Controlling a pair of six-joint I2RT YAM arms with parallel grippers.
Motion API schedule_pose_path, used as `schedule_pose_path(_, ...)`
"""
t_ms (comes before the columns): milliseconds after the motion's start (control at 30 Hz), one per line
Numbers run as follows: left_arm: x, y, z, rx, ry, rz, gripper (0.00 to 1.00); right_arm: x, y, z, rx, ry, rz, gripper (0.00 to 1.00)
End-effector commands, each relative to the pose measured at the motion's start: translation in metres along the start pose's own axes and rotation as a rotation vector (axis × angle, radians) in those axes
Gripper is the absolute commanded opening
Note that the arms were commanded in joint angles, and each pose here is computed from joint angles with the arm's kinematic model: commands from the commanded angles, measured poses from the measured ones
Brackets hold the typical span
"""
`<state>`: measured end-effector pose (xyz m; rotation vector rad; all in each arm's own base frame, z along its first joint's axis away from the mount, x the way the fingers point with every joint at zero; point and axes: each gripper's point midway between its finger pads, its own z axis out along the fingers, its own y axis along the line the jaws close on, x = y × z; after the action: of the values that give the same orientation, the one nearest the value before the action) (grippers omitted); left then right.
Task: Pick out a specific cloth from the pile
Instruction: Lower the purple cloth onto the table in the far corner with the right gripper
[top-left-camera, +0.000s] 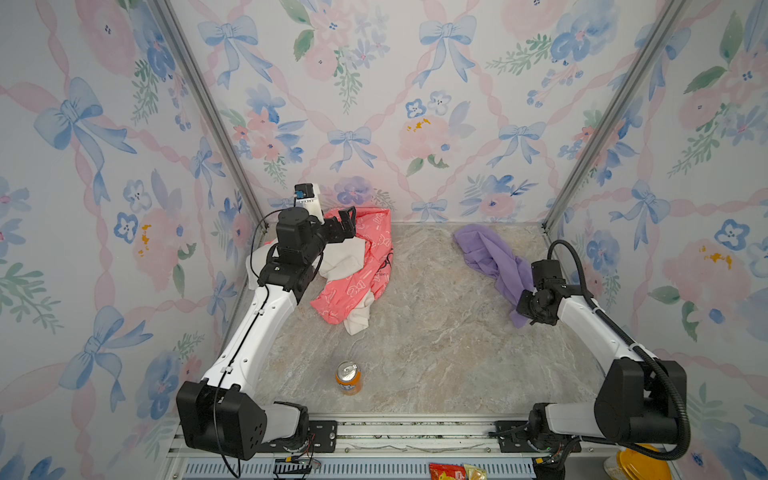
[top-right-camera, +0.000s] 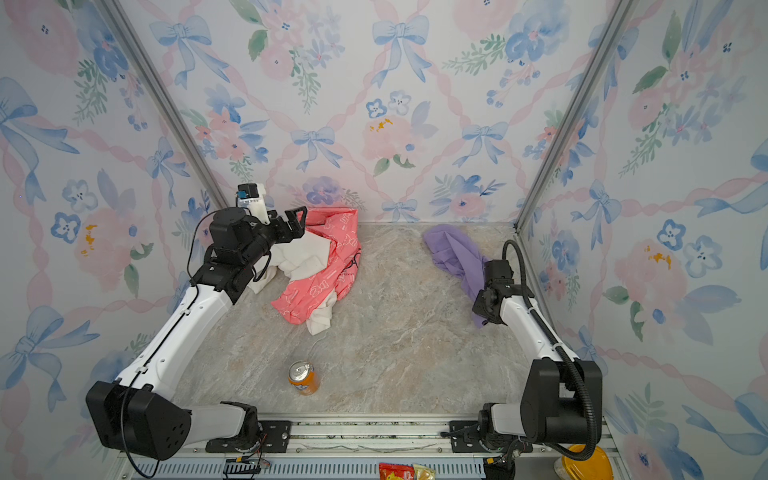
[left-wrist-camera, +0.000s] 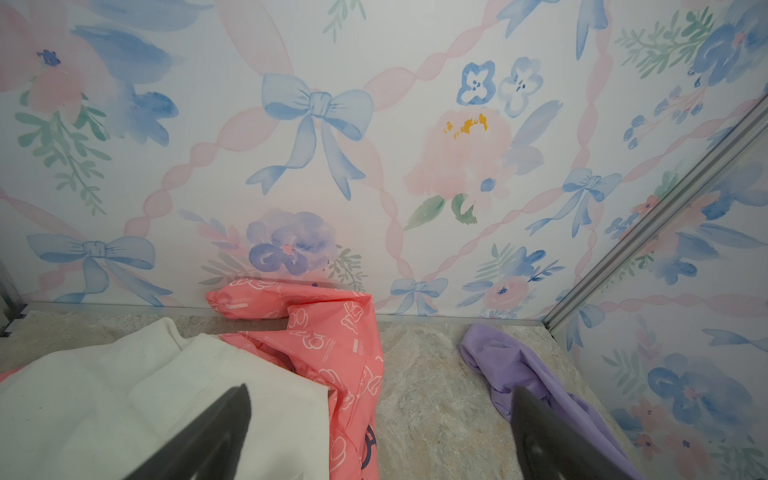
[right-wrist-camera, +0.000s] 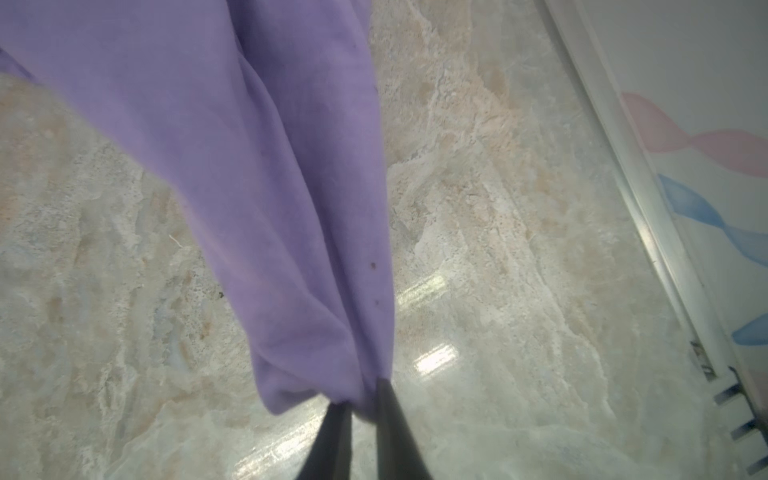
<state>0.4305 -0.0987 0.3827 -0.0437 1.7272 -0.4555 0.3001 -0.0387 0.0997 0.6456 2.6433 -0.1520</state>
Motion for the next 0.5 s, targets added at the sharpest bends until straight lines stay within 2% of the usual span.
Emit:
schedule_pose_path(0,-0.010,-0.005,-0.009,0.019,-0.039,-0.010,0.98,0.018,-0.004,-0.014,-0.031,0.031,0.057,0.40)
schedule_pose_path(100,-0.009,-0.005,-0.009,0.018,-0.040,-0.010,0.98,0.006,-0.003,-0.036,-0.063,-0.058,0.041,0.60)
schedule_pose_path(167,-0.010,-0.005,-0.009,0.020,-0.044,-0.011,0.98,-0.012,-0.002,-0.055,-0.076,-0.161,0.029,0.68)
schedule_pose_path(300,-0.012,-0.007,-0.006,0.034,-0.056,-0.020,0.98,-0.064,0.015,-0.085,-0.138,-0.363,0.007,0.74)
schedule_pose_path(467,-0.015,-0.012,-0.003,0.057,-0.065,-0.032,0.98,-0.117,0.057,-0.090,-0.141,-0.377,-0.155,0.77)
